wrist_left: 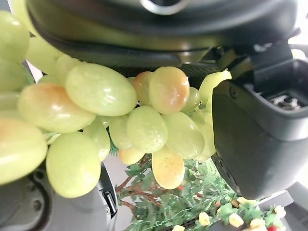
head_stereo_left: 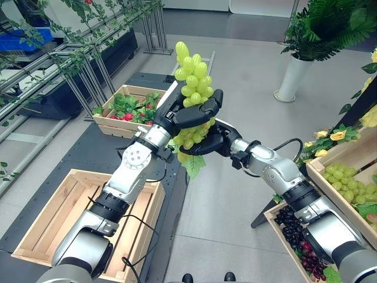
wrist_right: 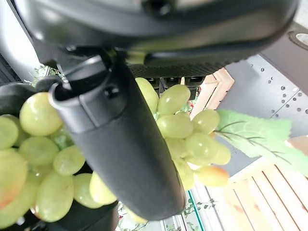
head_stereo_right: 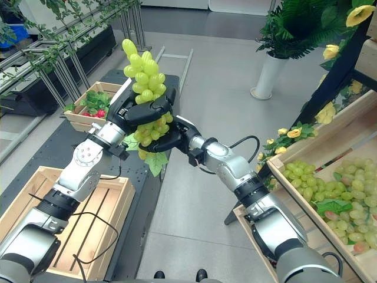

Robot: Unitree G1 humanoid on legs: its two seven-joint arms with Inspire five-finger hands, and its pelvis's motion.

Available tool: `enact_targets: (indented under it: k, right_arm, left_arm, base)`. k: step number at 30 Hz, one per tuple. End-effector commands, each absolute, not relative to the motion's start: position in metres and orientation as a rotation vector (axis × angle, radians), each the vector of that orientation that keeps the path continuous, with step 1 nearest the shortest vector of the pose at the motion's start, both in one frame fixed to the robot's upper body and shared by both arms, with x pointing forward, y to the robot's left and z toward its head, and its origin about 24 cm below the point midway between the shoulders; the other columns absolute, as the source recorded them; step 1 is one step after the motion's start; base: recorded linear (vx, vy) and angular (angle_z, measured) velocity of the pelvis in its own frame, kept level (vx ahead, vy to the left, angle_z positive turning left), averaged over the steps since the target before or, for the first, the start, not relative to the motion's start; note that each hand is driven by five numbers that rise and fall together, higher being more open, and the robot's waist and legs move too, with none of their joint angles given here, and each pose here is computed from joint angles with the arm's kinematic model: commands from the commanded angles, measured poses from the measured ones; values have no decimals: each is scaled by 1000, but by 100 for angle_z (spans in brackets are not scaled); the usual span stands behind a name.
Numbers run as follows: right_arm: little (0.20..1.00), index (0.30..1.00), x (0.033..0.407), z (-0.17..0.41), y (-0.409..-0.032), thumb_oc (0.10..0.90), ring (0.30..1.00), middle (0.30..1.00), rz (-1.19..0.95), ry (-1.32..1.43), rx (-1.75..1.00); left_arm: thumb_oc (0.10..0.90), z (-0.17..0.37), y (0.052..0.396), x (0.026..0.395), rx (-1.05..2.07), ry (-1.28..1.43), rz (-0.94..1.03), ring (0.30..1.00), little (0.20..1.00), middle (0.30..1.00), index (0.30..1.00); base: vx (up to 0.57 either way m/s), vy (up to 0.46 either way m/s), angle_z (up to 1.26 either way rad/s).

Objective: Pick up the fruits from the basket on one side to the basket on the other side

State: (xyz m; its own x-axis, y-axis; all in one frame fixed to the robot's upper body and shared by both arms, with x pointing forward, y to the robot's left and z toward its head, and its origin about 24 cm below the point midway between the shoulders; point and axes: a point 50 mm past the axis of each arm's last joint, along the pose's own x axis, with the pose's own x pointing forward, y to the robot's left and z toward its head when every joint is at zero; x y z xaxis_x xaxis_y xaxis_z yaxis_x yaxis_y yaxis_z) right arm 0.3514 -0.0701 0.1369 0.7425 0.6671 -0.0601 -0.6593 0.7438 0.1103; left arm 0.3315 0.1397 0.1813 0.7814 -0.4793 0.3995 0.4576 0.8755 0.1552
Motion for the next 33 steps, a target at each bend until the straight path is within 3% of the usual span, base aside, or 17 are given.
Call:
enact_targets:
  k: [1, 7, 8, 9, 10, 22, 23, 26, 27, 28, 29, 30, 33]
  right_arm:
    - [900, 900, 354, 227, -41, 800, 900, 900, 873, -314, 350]
    - [900, 900, 349, 233, -34, 800, 900, 900, 967, -380, 516]
    - [578, 578, 348, 234, -35, 585, 578, 578, 973, -391, 541]
    - [486, 486, 348, 234, -35, 524, 486, 486, 972, -396, 547]
    - [300, 300, 348, 235, -34, 400, 300, 300, 973, -405, 563]
    - [300, 300, 350, 232, -34, 400, 300, 300, 971, -401, 567]
    - [300, 300, 350, 232, -33, 400, 300, 300, 964, -398, 564]
    - [300, 300, 351, 231, -33, 400, 300, 300, 943, -388, 534]
    - [300, 300, 352, 231, -33, 400, 300, 300, 937, -383, 527]
    - [300, 300, 352, 230, -34, 400, 300, 300, 931, -379, 520]
    - [300, 300, 354, 229, -36, 400, 300, 300, 919, -373, 512]
    - [300, 300, 355, 228, -38, 400, 300, 300, 910, -370, 507]
    - [300, 300, 360, 226, -47, 400, 300, 300, 874, -365, 487]
  left_arm:
    - [400, 232, 116, 344, -58, -625, -552, 300, 300, 300, 300]
    - [400, 224, 114, 348, -71, -608, -532, 300, 300, 300, 300]
    - [400, 224, 115, 349, -55, -609, -514, 300, 300, 300, 300]
    - [400, 223, 115, 350, -53, -609, -508, 300, 300, 300, 300]
    - [400, 223, 117, 351, -58, -603, -490, 300, 300, 300, 300]
    - [400, 199, 137, 367, -109, -510, -313, 300, 300, 300, 300]
    - [450, 196, 139, 368, -112, -502, -297, 375, 375, 375, 375]
    - [442, 190, 144, 370, -121, -483, -256, 364, 364, 364, 364]
    - [467, 188, 146, 371, -121, -477, -242, 401, 401, 401, 401]
    - [551, 186, 147, 372, -119, -470, -228, 526, 526, 526, 526]
    - [767, 183, 151, 373, -115, -456, -202, 851, 851, 851, 851]
    - [800, 182, 152, 374, -111, -448, -185, 900, 900, 900, 900]
    - [800, 178, 159, 376, -86, -438, -134, 900, 900, 900, 900]
  base:
    - [0, 0, 0]
    - [0, 0, 0]
    - [0, 0, 0]
    - [0, 0, 0]
    - [0, 0, 0]
    - [0, 0, 0]
    - [0, 0, 0]
    - [0, 0, 0]
    - [0, 0, 0]
    - [0, 0, 0]
    - [0, 0, 0]
    - [0, 0, 0]
    - [0, 0, 0]
